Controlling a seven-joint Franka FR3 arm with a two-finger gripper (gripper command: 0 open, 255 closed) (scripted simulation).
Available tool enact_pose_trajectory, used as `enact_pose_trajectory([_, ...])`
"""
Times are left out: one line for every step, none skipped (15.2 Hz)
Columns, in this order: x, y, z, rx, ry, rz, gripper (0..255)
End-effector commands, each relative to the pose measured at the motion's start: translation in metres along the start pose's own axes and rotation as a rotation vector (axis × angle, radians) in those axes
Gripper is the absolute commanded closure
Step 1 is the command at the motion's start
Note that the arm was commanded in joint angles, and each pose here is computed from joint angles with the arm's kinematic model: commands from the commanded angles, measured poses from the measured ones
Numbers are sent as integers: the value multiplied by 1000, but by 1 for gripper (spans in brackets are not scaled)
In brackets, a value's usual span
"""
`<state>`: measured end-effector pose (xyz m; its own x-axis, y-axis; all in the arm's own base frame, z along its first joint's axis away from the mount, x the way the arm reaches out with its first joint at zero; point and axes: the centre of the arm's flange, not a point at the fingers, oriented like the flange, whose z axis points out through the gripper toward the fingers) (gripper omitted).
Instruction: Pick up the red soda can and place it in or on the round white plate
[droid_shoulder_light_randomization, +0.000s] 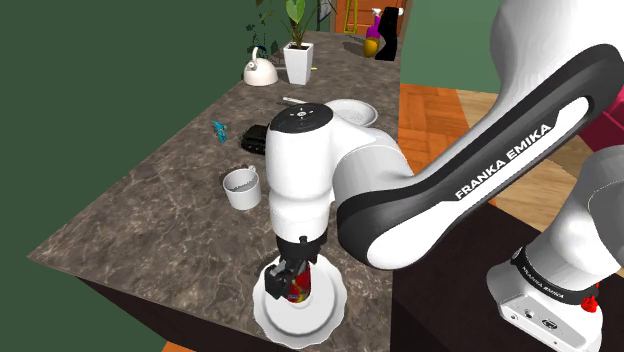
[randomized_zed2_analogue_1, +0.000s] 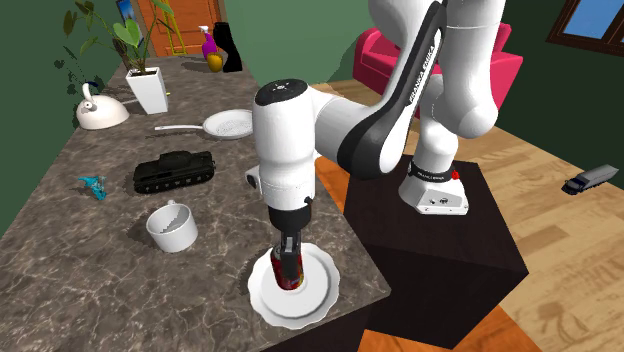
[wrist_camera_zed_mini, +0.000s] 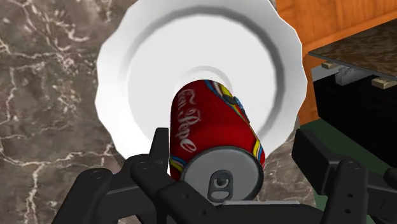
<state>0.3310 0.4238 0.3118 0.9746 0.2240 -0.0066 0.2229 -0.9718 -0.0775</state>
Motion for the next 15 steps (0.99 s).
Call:
enact_pose_trajectory([0,0,0,0,0,0,0])
enact_pose_trajectory([0,0,0,0,0,0,0])
enact_pose_trajectory([0,0,0,0,0,0,0])
enact_pose_trajectory([0,0,0,0,0,0,0])
enact_pose_trajectory([0,0,-13,0,0,0,0])
enact_pose_trajectory([0,0,-26,0,0,0,0])
enact_pose_trajectory([0,0,-40,0,0,0,0])
enact_pose_trajectory([0,0,-50,0,0,0,0])
enact_pose_trajectory([0,0,-50,0,0,0,0])
enact_pose_trajectory([0,0,-50,0,0,0,0])
enact_pose_trajectory([0,0,-50,0,0,0,0])
enact_pose_trajectory([0,0,-50,0,0,0,0])
enact_pose_trajectory([0,0,-50,0,0,0,0])
enact_pose_trajectory([0,0,-50,0,0,0,0])
enact_pose_trajectory([0,0,-50,0,0,0,0])
